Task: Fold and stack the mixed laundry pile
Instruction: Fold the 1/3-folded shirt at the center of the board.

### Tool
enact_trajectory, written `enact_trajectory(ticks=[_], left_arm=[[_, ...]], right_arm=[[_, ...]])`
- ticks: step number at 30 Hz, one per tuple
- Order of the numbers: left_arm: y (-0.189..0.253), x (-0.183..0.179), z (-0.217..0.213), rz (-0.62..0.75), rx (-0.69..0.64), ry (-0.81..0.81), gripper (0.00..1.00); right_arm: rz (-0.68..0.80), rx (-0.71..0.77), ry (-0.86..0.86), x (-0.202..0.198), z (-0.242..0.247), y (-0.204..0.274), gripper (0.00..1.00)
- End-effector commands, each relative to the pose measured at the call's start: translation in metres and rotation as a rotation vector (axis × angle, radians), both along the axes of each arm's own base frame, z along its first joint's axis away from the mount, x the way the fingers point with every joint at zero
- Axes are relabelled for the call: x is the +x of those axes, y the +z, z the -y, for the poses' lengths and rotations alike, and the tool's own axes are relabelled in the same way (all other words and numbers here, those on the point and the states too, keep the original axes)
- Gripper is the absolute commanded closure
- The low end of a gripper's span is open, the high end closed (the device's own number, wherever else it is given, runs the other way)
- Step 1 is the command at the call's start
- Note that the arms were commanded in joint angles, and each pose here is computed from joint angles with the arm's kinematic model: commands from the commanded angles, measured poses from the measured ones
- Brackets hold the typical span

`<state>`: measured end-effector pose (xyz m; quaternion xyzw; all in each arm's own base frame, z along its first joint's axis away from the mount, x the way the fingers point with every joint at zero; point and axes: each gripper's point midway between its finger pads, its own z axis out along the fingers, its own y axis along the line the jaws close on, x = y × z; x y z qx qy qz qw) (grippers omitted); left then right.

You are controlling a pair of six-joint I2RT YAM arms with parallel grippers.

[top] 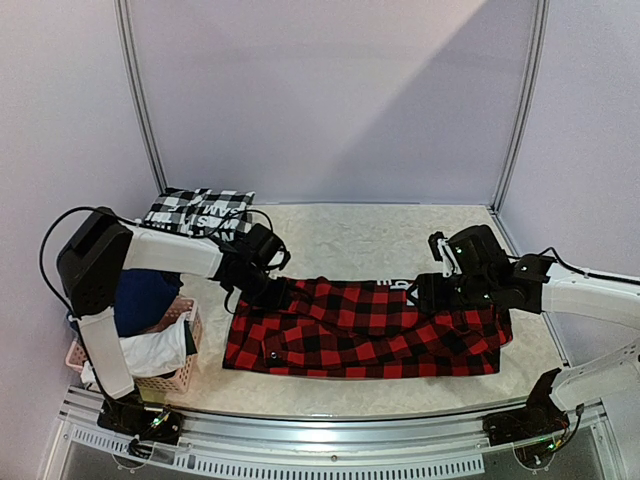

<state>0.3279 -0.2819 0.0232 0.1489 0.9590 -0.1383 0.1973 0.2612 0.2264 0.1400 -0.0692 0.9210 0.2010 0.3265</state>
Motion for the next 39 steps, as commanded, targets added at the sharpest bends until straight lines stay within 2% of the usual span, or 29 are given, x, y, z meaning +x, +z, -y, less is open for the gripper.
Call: enact_trajectory(ticks=[1, 6, 13, 30, 34, 39], left_arm=[[0.041, -0.008, 0.021, 0.053, -0.106, -0.041, 1.0], [0.068, -0.02, 0.015, 0.072, -0.115, -0.022, 1.0], [0.08, -0.033, 0.004, 0.08, -0.109, -0.001, 1.0], [0.041, -0.039, -0.026, 0.053, 0.031, 0.06, 0.97], [0.041, -0.048, -0.034, 0.047, 0.053, 0.067, 0.82], [0.065, -0.052, -0.048, 0.133, 0.123, 0.08, 0.47]], right_arm=[[0.003, -0.016, 0.006, 0.0, -0.001, -0.001, 0.33], [0.022, -0.034, 0.002, 0.002, 0.002, 0.009, 0.33], [0.036, -0.039, 0.009, 0.004, 0.001, 0.016, 0.33], [-0.01, -0.048, 0.012, 0.002, -0.001, -0.003, 0.33], [-0.026, -0.059, -0.009, 0.002, 0.002, -0.012, 0.33], [-0.051, -0.074, -0.064, 0.001, 0.01, -0.027, 0.33]])
